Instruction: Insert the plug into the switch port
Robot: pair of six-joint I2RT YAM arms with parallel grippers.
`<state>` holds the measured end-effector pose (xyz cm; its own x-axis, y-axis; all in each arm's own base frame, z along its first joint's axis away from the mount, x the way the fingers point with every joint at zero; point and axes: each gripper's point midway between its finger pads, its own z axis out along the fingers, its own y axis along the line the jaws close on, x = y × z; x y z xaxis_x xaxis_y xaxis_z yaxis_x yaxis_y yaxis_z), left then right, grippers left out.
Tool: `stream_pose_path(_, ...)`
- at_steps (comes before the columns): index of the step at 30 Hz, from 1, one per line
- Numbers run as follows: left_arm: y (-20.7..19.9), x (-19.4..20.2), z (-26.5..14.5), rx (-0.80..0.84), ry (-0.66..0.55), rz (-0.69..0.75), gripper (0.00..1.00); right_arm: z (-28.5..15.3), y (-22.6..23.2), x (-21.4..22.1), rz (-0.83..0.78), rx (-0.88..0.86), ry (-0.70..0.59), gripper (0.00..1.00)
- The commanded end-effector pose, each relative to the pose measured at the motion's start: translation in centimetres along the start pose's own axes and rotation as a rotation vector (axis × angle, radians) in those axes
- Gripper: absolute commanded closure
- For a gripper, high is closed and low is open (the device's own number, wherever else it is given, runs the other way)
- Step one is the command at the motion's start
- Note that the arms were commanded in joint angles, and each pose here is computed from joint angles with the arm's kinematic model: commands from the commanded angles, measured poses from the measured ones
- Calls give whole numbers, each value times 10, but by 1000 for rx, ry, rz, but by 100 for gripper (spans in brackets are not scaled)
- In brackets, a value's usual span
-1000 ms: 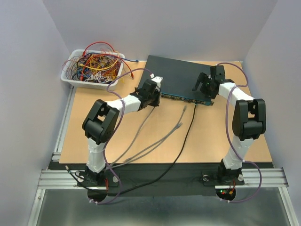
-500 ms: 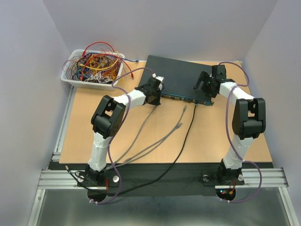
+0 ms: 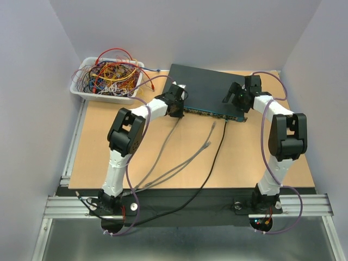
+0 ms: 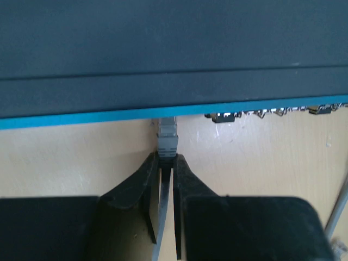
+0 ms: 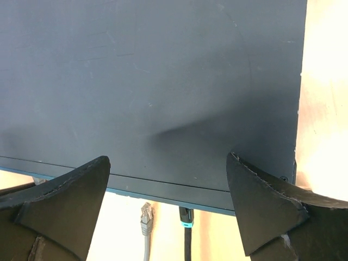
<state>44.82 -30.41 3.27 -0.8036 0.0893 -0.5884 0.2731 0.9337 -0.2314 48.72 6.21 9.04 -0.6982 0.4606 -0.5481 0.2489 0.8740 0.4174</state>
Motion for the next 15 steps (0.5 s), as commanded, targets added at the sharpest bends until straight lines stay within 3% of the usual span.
stream_pose_path(1,-10,-17,-2,32,-14,-20,100,-6,5,-9,-1,-32,-39,8)
stream_pose_path(15,-15,-26,-1,56,-25,-65,100,-4,6,-3,2,-50,-27,8)
